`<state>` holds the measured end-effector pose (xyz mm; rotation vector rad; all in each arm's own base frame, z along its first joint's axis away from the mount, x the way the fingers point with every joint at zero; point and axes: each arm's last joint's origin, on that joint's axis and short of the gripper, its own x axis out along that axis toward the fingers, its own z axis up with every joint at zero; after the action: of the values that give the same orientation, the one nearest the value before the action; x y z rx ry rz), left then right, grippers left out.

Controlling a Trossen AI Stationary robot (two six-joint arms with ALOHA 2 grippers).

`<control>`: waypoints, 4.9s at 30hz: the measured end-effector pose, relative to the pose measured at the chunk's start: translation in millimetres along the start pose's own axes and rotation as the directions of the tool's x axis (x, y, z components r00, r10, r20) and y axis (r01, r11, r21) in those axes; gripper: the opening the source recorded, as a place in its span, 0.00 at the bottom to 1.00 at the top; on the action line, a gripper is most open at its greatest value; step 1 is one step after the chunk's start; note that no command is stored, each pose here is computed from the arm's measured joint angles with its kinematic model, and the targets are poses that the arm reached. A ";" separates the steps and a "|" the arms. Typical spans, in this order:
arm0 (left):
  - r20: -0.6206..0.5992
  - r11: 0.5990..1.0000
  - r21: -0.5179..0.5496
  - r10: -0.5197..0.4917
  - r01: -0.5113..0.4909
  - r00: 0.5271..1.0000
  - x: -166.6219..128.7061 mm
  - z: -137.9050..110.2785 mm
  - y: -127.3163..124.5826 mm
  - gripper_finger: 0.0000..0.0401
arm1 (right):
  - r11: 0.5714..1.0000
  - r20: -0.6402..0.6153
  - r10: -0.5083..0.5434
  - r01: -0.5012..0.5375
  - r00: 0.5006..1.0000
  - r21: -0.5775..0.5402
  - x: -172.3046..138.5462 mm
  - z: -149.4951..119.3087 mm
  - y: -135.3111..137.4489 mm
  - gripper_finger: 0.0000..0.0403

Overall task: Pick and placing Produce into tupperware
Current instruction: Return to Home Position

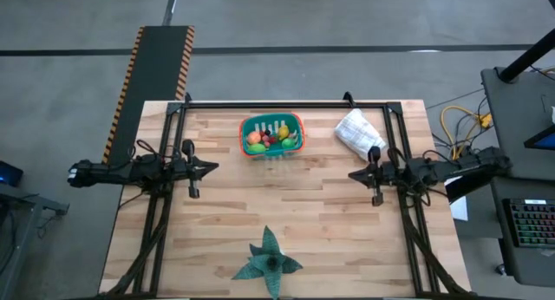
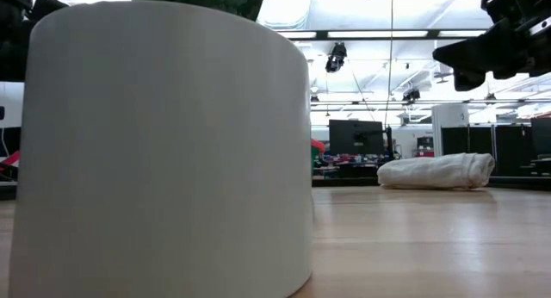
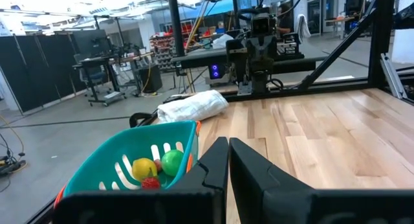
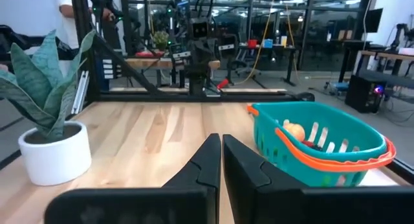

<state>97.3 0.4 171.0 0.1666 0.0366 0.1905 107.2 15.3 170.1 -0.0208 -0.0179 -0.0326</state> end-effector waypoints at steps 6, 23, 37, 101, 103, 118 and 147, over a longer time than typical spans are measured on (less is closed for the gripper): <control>0.000 1.000 0.001 0.000 0.000 1.000 0.0 0.0 0.0 0.00 | 0.998 0.034 -0.061 0.062 0.998 -0.028 -4.0 4.5 -7.4 0.02; 0.008 0.999 -0.001 -0.040 0.040 0.999 -0.2 0.1 -1.0 0.00 | 0.997 -0.016 -0.075 0.076 0.997 0.012 -9.3 0.4 -14.2 0.02; 0.013 0.986 -0.024 -0.164 0.165 0.986 -1.1 -1.1 -4.7 0.00 | 0.998 -0.017 -0.043 0.043 0.999 0.036 -8.3 -4.0 -19.3 0.02; 0.050 0.979 -0.023 -0.202 0.204 0.978 -0.3 1.9 -5.8 0.00 | 1.000 -0.025 0.028 -0.028 0.999 -0.006 -7.9 -4.7 -17.8 0.02; 0.050 0.979 -0.023 -0.202 0.204 0.978 -0.3 1.9 -5.8 0.00 | 1.000 -0.026 0.027 -0.028 0.999 -0.006 -7.9 -4.7 -17.8 0.02; 0.050 0.979 -0.023 -0.202 0.204 0.978 -0.3 1.9 -5.8 0.00 | 1.000 -0.025 0.028 -0.028 0.999 -0.006 -7.9 -4.7 -17.8 0.02; 0.050 0.979 -0.023 -0.203 0.204 0.978 -0.3 1.9 -5.8 0.00 | 1.000 -0.025 0.028 -0.028 0.999 -0.005 -7.9 -4.5 -17.8 0.02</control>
<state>98.2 -5.6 172.0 0.1378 0.0031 -0.0174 98.9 -2.3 165.8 -0.0263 0.0072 -0.0053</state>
